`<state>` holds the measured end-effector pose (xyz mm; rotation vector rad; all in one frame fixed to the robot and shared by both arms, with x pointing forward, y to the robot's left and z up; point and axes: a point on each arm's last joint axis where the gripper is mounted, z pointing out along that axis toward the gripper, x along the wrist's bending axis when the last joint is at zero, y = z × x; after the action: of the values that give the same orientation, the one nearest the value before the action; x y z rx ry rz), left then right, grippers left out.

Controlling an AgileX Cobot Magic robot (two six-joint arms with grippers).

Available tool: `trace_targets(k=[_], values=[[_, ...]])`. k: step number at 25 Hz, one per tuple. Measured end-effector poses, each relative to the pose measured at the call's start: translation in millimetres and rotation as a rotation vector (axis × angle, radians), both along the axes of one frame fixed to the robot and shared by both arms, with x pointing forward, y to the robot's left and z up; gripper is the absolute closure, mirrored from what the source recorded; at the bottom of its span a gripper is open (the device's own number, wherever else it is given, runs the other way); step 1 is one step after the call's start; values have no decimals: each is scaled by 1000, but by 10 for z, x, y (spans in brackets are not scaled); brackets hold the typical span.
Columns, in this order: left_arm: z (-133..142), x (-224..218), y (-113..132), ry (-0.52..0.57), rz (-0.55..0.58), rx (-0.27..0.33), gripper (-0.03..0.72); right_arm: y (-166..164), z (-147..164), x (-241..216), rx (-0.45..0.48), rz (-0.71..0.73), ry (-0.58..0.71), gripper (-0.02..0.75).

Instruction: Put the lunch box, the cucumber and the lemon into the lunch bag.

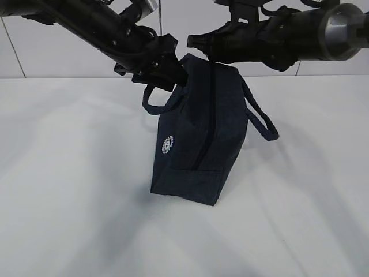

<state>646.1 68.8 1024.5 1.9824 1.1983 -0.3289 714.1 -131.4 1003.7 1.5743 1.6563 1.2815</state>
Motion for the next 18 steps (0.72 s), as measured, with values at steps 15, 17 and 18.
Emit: trace_targets(k=[15, 17, 18], values=[[264, -113, 34, 49, 25, -33, 372, -20, -14, 0, -19, -8, 11, 731], [262, -121, 36, 62, 26, -29, 372, -20, -14, 0, -19, -8, 11, 731], [256, -120, 42, 63, 28, -21, 372, -20, -14, 0, -19, -8, 11, 731]])
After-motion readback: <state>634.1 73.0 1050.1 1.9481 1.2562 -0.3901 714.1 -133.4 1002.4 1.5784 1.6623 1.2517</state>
